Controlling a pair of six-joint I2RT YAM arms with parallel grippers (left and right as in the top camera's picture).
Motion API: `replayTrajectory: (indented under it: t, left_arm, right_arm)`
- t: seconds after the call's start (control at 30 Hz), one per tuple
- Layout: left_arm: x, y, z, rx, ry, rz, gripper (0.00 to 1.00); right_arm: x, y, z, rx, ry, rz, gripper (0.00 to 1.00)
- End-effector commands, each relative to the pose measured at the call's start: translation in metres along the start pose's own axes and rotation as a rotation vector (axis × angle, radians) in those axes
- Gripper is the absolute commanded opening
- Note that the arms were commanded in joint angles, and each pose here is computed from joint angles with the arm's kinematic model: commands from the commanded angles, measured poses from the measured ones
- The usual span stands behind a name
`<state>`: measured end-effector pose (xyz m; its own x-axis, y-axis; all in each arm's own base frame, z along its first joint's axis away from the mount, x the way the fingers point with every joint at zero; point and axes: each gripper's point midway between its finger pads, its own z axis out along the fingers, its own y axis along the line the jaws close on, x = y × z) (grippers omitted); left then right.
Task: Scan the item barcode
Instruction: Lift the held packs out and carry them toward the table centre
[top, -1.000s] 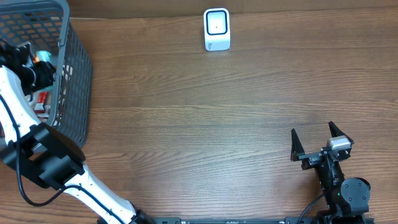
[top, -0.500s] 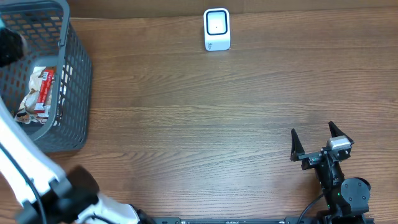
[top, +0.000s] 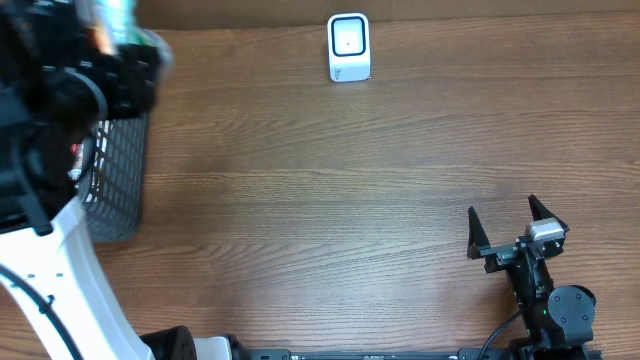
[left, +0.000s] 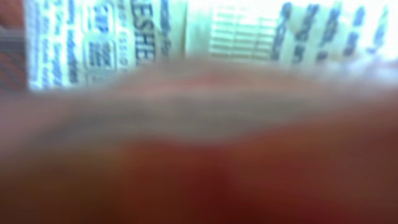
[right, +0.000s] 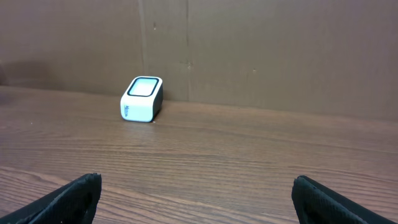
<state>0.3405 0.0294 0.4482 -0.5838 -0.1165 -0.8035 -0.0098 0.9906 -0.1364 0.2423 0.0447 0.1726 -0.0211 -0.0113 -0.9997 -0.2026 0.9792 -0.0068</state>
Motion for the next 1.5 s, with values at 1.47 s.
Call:
replayTrajectory:
  t: [1.47]
  left_arm:
    - [0.279,-0.354,0.168,0.138,0.688,0.307,0.47]
  right_arm:
    - [0.002,-0.001,0.000,0.006,-0.002,-0.001,1.00]
